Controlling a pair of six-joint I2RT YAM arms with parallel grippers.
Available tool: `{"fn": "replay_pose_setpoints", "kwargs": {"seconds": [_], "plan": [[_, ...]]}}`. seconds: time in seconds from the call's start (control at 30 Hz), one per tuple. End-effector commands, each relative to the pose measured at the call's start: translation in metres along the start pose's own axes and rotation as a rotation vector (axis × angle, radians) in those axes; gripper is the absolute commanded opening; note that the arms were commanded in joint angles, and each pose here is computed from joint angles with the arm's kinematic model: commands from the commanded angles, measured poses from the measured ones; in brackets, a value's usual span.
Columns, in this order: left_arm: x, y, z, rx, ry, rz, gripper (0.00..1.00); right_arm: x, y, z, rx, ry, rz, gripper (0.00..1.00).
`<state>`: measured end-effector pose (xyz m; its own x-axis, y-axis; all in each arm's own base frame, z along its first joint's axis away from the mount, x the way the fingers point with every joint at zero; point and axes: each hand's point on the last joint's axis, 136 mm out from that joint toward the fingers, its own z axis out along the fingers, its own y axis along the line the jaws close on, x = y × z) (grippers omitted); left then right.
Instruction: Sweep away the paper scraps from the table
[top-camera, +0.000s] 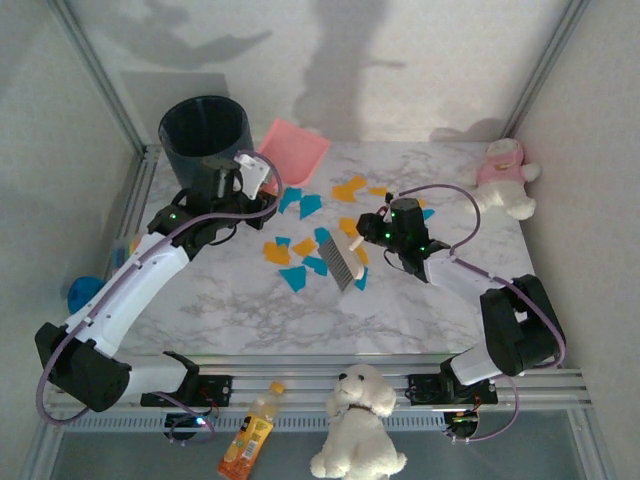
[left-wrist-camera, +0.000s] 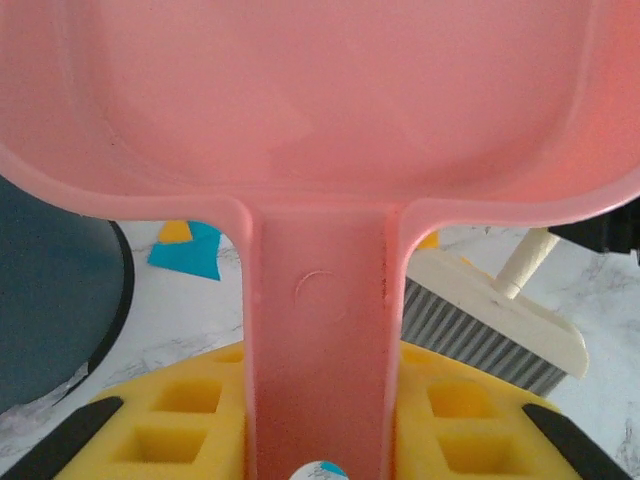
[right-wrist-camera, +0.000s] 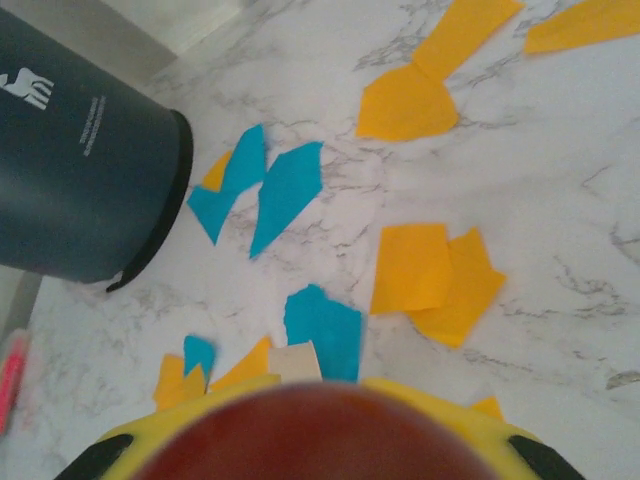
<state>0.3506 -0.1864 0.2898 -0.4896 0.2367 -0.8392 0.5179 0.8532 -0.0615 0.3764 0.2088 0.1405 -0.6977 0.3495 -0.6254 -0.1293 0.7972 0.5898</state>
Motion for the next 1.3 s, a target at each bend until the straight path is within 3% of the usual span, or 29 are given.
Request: {"fn": "replay_pose_setpoints", "kwargs": {"seconds": [0.0,0.17,0.37,0.8,1.27], "plan": [[0.004,-0.013,-0.003,0.04,0.006,0.053,0.0,-0.01,-0.014,-0.012,0.104,-0.056,-0.049,0.0],[0.018,-0.023,0.003,0.062,0.058,0.101,0.0,-0.011,-0.042,-0.039,0.273,-0.079,-0.129,0.0],[0.029,-0.031,0.01,0.084,0.093,0.137,0.0,-0.016,-0.055,-0.068,0.375,-0.109,-0.178,0.0],[0.063,-0.042,0.025,0.085,0.221,0.218,0.0,-0.052,-0.017,-0.104,0.214,-0.252,-0.132,0.0],[0.138,-0.058,0.046,0.114,0.513,0.421,0.0,-0.067,-0.033,-0.121,0.319,-0.288,-0.214,0.0]]}}
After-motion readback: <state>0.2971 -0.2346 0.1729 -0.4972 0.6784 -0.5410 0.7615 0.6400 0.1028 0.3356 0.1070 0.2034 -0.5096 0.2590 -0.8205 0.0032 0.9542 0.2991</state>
